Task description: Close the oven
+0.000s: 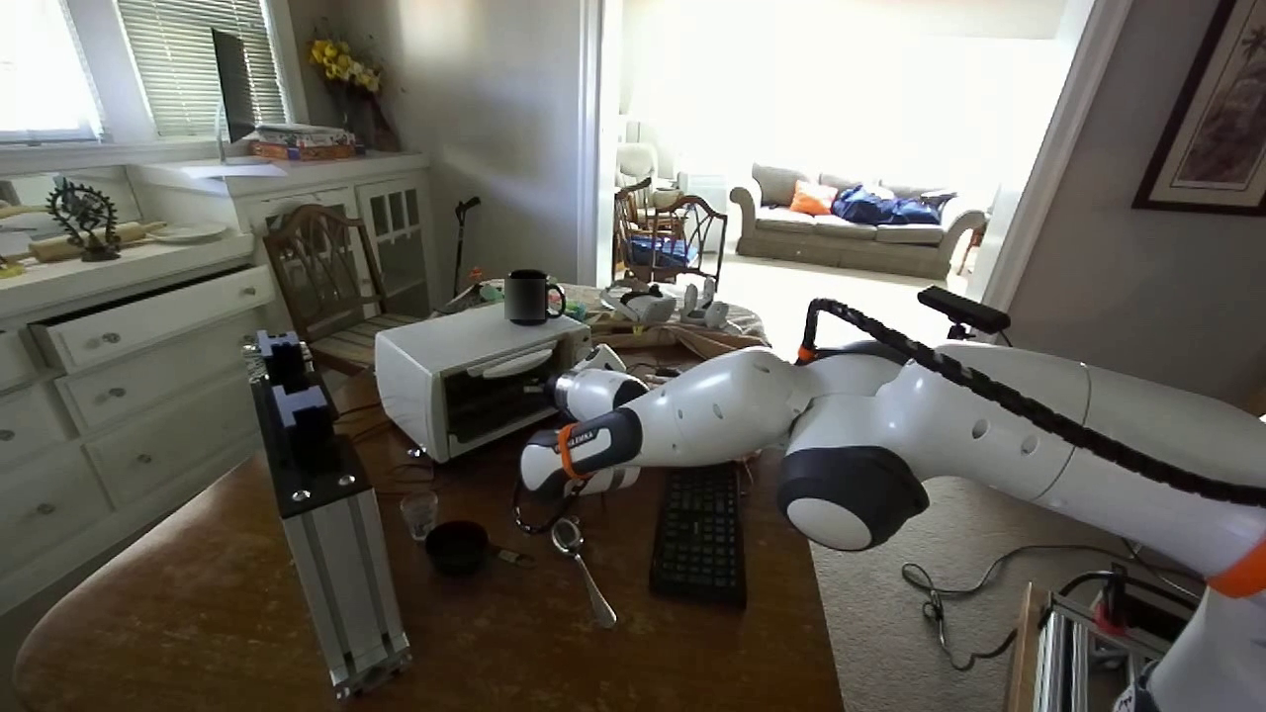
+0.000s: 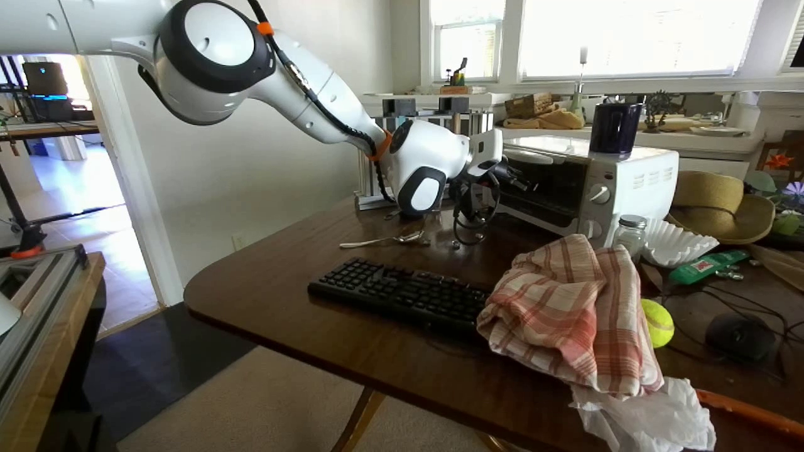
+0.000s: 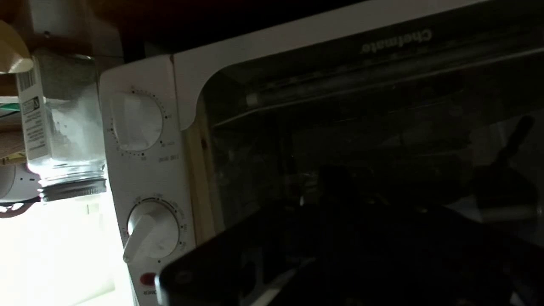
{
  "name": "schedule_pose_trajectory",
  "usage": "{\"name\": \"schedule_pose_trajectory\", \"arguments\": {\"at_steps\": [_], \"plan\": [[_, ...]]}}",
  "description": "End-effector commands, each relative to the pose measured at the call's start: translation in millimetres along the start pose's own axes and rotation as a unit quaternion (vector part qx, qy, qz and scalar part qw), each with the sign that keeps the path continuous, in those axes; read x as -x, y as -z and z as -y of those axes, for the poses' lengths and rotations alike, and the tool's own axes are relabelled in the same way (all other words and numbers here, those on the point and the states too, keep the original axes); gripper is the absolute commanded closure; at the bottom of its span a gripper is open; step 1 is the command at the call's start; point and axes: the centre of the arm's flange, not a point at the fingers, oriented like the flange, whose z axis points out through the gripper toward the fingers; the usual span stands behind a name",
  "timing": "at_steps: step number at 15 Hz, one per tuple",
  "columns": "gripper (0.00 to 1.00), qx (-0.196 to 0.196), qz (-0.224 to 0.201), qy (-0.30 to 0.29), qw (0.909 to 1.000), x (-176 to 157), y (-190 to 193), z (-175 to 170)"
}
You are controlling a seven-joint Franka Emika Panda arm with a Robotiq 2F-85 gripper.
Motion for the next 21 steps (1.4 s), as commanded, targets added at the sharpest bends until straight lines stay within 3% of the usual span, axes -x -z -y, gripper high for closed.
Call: {"name": "schedule_pose_trajectory", "arguments": {"at_steps": [1,5,8,13,17,21], "plan": [[1.00,0.010,0.001,0.002,1.0000,13,-54,19],[1.00,0.020,0.013,0.014,0.9996,8,-45,18],[1.00,0.037,0.058,0.039,0.9969,-9,-24,5],[1.00,0.031,0.131,0.071,0.9883,-37,-10,-16],[1.00,0.006,0.192,0.100,0.9763,-70,3,-29],[1.00,-0.003,0.261,0.122,0.9576,-99,10,-38]]}}
